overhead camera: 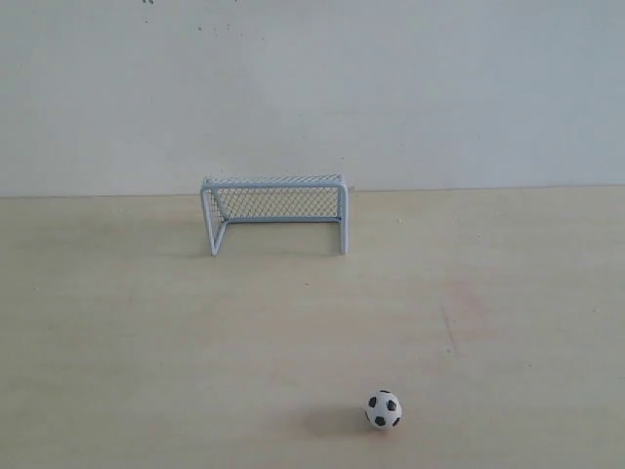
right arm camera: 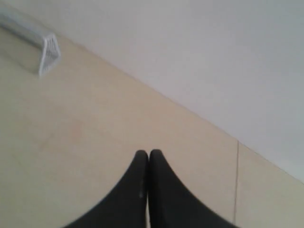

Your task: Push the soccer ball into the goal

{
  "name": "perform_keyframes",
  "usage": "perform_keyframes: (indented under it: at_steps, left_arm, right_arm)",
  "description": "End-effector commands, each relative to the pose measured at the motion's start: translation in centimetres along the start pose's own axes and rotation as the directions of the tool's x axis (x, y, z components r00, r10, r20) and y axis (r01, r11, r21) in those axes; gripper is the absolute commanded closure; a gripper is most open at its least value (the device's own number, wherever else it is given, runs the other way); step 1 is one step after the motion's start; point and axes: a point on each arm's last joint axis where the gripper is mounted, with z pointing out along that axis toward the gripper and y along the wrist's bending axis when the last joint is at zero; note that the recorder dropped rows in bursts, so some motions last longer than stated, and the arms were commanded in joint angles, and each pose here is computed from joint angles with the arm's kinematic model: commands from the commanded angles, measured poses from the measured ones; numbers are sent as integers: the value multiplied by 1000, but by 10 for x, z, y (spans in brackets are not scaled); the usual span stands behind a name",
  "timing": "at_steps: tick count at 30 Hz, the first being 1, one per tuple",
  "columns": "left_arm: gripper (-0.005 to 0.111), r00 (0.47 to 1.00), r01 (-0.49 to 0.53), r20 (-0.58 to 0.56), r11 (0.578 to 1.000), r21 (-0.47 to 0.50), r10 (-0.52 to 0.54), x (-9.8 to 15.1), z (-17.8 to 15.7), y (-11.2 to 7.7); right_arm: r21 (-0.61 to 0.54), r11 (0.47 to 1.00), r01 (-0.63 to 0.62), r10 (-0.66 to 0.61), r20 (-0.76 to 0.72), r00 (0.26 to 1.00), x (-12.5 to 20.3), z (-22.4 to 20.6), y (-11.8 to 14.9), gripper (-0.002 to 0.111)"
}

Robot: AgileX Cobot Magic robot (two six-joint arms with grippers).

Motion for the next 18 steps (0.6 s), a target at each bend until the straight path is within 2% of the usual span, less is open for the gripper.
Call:
perform_keyframes:
  at_steps: [1, 3, 9, 13, 18]
  left_arm:
    - [102, 1000, -8, 0, 1000, 4, 8, 1, 0, 0]
    - [102, 1000, -8, 0, 1000, 4, 8, 1, 0, 0]
    - [102, 1000, -8, 0, 1000, 4, 8, 1, 0, 0]
    - [102, 1000, -8, 0, 1000, 4, 8, 1, 0, 0]
    - [102, 1000, -8, 0, 1000, 4, 8, 1, 0, 0]
  right_arm:
    - [-26, 969, 247, -248, -162, 955, -2, 35, -2, 108]
    - [-83, 929, 360, -369, -185, 911, -3, 48, 3, 108]
    - [-255, 819, 515, -550, -90, 830, -17, 68, 41, 108]
    - [-288, 674, 680, -715, -27, 698, -23, 73, 61, 108]
    - [-341, 608, 717, -771, -37, 636, -20, 81, 70, 108]
